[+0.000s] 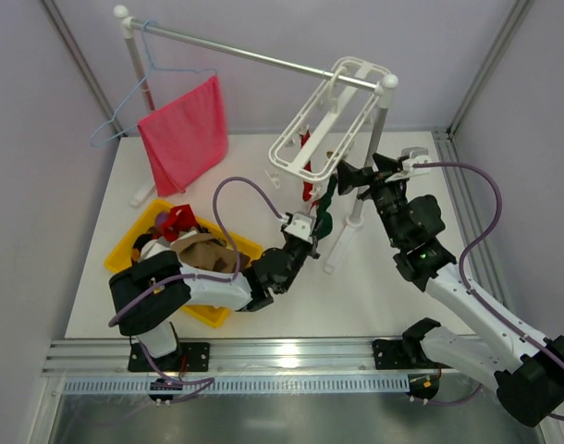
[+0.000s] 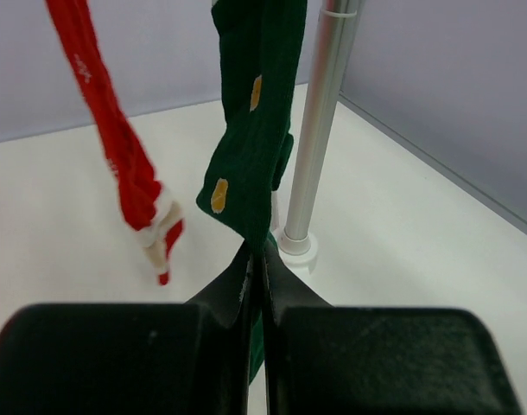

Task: Remove the socks clipped to the hanger

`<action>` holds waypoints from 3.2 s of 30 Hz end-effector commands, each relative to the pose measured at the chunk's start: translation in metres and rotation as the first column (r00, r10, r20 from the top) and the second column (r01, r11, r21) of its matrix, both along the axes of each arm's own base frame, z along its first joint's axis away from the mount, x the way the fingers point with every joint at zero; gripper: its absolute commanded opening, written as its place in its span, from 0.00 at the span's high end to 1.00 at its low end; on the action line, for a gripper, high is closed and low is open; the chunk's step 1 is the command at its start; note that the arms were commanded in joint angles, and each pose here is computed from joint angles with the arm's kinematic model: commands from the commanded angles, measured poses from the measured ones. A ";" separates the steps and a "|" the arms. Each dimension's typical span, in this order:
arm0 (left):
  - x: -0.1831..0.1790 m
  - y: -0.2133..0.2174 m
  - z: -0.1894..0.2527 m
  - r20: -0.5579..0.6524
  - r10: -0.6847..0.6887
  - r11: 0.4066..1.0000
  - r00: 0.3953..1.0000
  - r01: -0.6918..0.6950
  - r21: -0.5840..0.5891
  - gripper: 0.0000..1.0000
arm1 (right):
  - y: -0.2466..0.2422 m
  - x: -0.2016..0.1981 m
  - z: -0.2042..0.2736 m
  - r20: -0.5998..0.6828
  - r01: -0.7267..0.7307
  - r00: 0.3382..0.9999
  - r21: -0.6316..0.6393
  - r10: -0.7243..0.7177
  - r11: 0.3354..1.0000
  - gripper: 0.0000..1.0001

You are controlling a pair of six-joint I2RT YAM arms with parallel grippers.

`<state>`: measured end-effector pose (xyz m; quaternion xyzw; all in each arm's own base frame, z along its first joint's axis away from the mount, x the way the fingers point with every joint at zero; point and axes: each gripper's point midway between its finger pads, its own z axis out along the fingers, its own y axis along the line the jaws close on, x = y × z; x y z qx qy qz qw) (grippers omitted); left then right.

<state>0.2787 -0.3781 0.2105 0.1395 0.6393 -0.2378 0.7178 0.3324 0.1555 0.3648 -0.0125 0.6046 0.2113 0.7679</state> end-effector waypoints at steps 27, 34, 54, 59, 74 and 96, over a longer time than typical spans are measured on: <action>-0.014 -0.025 0.027 0.041 -0.011 0.995 0.999 0.015 -0.097 1.00 | 0.000 0.004 0.020 0.088 0.071 0.994 0.014 -0.072 0.997 0.01; -0.018 -0.030 0.028 0.043 -0.026 0.995 0.999 0.030 -0.096 1.00 | 0.010 0.006 0.018 0.074 0.038 0.997 0.004 -0.039 0.999 0.01; -0.034 -0.045 0.029 0.088 -0.040 0.998 0.995 0.044 -0.042 1.00 | 0.018 0.036 0.020 0.082 0.105 0.991 -0.036 -0.102 0.994 0.18; -0.034 -0.045 0.027 0.088 -0.030 0.999 0.996 0.034 -0.037 1.00 | 0.021 0.037 0.027 0.094 0.100 0.991 -0.041 -0.096 0.994 0.51; -0.029 -0.040 0.022 0.077 0.015 0.999 0.997 -0.012 -0.036 1.00 | 0.016 0.033 0.033 0.106 0.104 0.989 -0.028 -0.101 0.994 0.68; -0.028 -0.041 0.018 0.076 0.019 0.999 0.997 -0.017 -0.029 1.00 | 0.010 0.028 0.028 0.150 0.290 0.950 -0.106 -0.273 0.951 0.19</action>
